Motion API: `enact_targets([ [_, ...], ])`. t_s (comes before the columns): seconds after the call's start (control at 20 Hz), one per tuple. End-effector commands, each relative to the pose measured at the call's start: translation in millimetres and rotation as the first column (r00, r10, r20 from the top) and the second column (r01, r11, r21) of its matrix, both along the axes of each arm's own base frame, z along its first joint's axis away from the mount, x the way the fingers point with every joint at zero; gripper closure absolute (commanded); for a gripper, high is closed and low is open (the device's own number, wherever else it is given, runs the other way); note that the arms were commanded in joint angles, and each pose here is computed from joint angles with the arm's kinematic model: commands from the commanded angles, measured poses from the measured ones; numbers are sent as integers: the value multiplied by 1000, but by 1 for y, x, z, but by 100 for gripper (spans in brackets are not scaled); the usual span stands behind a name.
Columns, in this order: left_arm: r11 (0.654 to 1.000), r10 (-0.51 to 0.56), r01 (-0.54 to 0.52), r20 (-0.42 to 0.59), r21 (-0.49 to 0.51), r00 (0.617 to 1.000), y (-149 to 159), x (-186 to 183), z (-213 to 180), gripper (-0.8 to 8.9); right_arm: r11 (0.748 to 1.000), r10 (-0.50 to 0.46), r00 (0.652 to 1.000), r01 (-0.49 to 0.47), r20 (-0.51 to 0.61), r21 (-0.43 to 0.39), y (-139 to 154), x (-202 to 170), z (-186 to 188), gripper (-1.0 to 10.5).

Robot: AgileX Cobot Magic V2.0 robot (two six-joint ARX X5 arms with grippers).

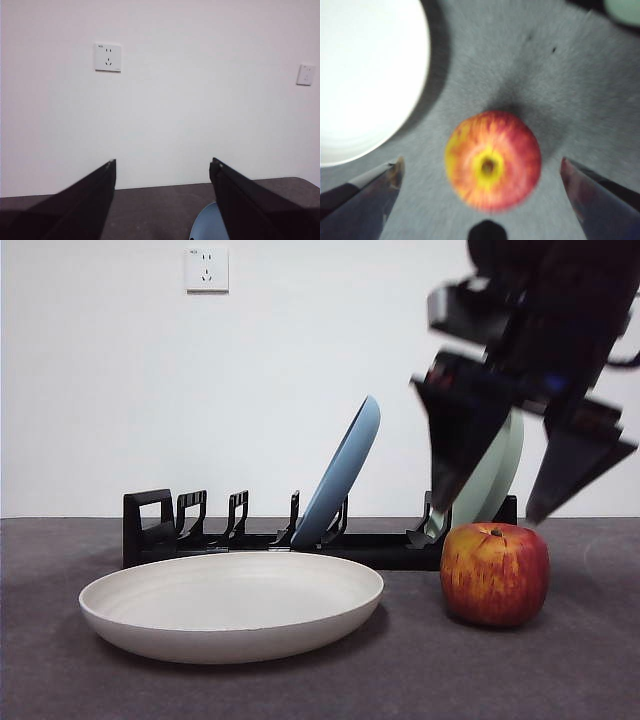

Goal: Take the yellow plate from the plate rack,put the plate on the table,take the apple from the table,put the apple in the plate

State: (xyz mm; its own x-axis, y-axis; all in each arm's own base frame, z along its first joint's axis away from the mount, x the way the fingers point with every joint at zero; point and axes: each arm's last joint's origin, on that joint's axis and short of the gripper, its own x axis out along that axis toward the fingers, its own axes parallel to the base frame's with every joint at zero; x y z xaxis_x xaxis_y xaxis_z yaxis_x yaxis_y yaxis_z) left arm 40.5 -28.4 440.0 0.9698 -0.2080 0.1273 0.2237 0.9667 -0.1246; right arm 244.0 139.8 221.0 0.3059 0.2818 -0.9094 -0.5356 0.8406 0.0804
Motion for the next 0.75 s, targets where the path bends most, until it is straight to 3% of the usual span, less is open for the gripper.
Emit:
enact_targets([
  [0.05, 1000, -6, 6, 4, 11, 1000, 0, 0, 0, 500, 1000, 7, 1000, -7, -12, -11, 6, 8, -14, 411],
  [0.4, 1000, -7, 7, -5, 28, 1000, -1, 0, -2, 500, 999, 5, 996, -9, -86, -53, 13, 22, -49, 421],
  [0.45, 999, -7, 7, -8, 32, 1000, -1, 0, -3, 500, 998, 4, 995, -10, -98, -60, 14, 22, -53, 475],
  [0.65, 999, -6, 7, -18, 51, 1000, -1, 0, -4, 500, 998, -5, 993, -4, -121, -69, 14, 22, -58, 943],
  [0.75, 998, -6, 8, -20, 55, 1000, -1, 0, -5, 500, 997, -8, 992, -1, -127, -72, 13, 22, -58, 963],
])
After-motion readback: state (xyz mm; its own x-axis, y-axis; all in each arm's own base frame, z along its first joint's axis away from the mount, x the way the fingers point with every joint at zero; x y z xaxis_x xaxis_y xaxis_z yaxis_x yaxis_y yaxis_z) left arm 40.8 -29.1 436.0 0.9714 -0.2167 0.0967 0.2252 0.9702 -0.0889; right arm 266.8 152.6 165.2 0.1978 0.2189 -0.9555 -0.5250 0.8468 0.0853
